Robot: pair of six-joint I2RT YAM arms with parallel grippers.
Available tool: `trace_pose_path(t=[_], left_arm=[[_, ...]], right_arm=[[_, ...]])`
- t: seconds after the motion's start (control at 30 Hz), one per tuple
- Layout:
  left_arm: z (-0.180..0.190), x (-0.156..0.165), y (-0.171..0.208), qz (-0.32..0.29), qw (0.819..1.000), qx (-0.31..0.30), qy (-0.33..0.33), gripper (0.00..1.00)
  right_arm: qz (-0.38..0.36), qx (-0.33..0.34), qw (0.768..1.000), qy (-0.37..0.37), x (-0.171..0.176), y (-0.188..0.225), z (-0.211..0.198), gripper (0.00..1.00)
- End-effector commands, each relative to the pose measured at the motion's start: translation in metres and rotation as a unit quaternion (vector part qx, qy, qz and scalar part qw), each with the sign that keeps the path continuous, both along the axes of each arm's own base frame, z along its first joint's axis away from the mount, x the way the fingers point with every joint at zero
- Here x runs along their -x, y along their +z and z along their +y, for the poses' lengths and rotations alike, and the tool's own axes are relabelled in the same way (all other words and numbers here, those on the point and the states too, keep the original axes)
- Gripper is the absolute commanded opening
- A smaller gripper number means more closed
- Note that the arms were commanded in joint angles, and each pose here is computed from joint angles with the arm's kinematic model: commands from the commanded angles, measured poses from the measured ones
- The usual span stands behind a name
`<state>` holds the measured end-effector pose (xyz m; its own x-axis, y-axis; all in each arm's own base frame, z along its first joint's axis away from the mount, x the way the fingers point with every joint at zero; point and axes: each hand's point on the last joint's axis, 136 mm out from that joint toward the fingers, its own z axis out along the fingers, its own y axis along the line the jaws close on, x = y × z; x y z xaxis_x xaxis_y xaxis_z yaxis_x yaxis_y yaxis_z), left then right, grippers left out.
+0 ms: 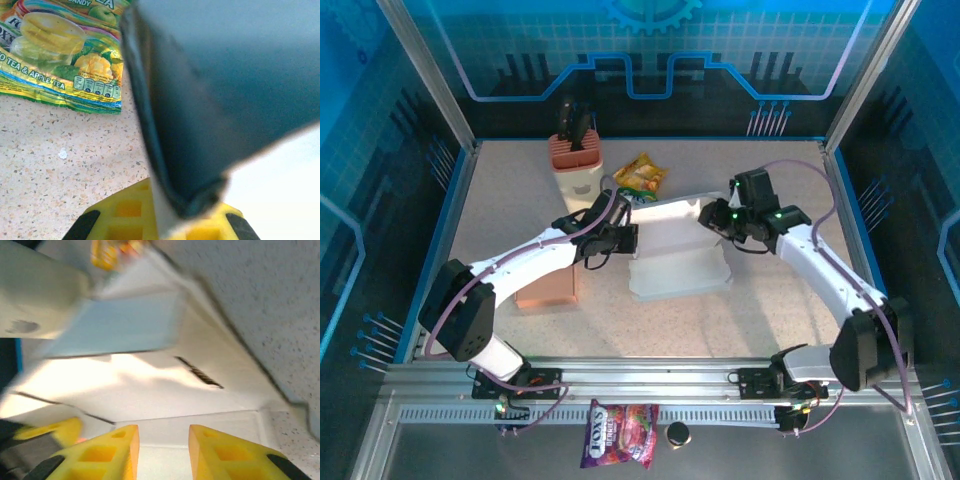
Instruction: Fold the paper box
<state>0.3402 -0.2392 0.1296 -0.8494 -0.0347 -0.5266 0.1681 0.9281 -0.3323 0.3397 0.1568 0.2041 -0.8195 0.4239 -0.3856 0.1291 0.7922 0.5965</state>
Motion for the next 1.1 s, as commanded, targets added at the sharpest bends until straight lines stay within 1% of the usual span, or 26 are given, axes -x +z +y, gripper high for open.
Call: trace_pose_path(t=[0.0, 0.07, 0.13, 0.2, 0.27, 0.37, 0.5, 0.63, 0.7, 1.07], left_arm=[[-0.006, -0.006, 0.014, -0.008, 1.000, 0.017, -0.001, 0.00], [-0.005, -0.006, 0.013, -0.008, 1.000, 0.017, -0.001, 0.00], [-0.005, -0.006, 0.015, -0.010, 1.000, 0.017, 0.001, 0.00], [-0.005, -0.006, 0.015, -0.009, 1.000, 0.019, 0.001, 0.00], [-0.005, -0.007, 0.016, -0.010, 1.000, 0.019, 0.001, 0.00], [-0.005, -0.007, 0.017, -0.012, 1.000, 0.019, 0.001, 0.00], [-0.005, -0.007, 0.020, -0.014, 1.000, 0.020, 0.002, 0.00], [-0.005, -0.007, 0.020, -0.014, 1.000, 0.020, 0.001, 0.00], [-0.006, -0.007, 0.020, -0.014, 1.000, 0.021, 0.000, 0.00], [-0.010, -0.011, 0.019, -0.013, 1.000, 0.023, -0.002, 0.00]], right_arm=[[-0.045, 0.009, 0.999, -0.029, 0.004, 0.048, -0.015, 0.33], [-0.060, 0.004, 0.997, -0.045, -0.003, 0.062, -0.020, 0.31], [-0.060, 0.000, 0.997, -0.057, -0.013, 0.068, -0.022, 0.26], [-0.057, -0.003, 0.997, -0.060, -0.025, 0.072, -0.021, 0.22], [-0.056, -0.005, 0.997, -0.057, -0.034, 0.075, -0.017, 0.21], [-0.041, -0.001, 0.998, -0.057, -0.046, 0.073, -0.012, 0.23], [-0.006, 0.015, 0.998, -0.062, -0.049, 0.056, -0.010, 0.33], [0.019, 0.036, 0.997, -0.066, -0.048, 0.040, -0.012, 0.35], [0.027, 0.036, 0.997, -0.061, -0.047, 0.035, -0.010, 0.38], [0.042, 0.000, 0.999, -0.031, -0.033, 0.030, 0.018, 0.40]])
